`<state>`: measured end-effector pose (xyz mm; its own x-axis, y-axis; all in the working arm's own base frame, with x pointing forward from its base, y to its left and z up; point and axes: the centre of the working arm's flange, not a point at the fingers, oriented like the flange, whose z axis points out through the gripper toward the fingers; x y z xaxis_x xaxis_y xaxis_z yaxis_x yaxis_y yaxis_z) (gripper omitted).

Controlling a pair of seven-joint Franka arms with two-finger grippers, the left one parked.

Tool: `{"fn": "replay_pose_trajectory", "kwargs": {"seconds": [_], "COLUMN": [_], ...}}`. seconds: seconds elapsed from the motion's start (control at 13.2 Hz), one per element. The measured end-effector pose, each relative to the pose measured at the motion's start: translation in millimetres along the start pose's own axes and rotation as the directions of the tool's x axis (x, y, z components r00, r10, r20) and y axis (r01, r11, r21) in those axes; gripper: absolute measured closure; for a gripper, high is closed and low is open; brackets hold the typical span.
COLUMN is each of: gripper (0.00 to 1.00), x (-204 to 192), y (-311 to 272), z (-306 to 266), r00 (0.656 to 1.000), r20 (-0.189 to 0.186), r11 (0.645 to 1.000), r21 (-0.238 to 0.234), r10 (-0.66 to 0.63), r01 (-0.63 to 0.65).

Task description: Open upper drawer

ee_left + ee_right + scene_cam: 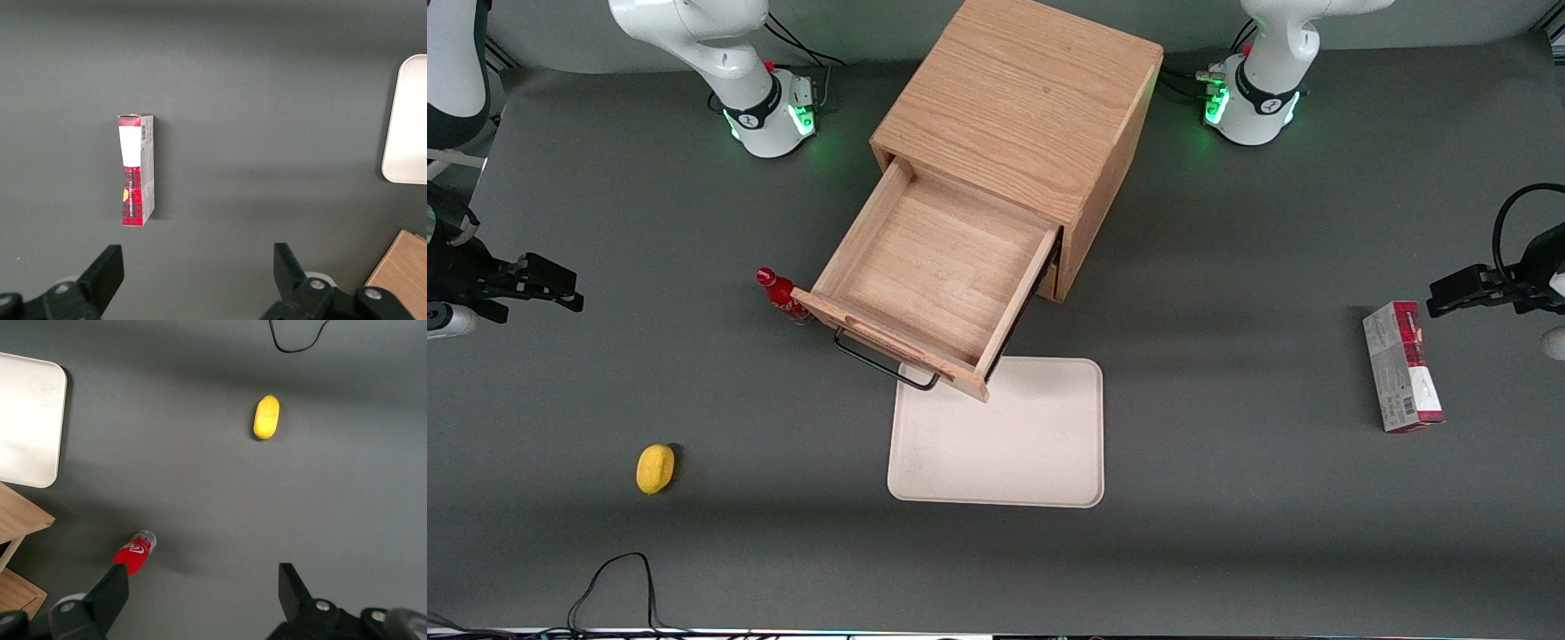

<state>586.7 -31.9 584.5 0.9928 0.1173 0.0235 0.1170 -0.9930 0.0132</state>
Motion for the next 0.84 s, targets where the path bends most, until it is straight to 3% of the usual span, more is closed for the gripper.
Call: {"fn": "replay_pose_trajectory", "kwargs": {"seconds": [0.38,0.53,0.84], "gripper": [0.0,0.0,0.0], "x": [0.0,-3.6,-7.0], "y": [-0.7,-1.3,-1.9], "z": [1.0,3.7,6.2], "r00": [1.0,0.999,0.997], "r20": [0.005,0.038,0.069], "r11": [1.0,0.999,0.999], "r21": [0.001,0.005,0.009], "r10": [0.022,0.033,0.041], "r01": [-0.022,-0.033,-0.042]}}
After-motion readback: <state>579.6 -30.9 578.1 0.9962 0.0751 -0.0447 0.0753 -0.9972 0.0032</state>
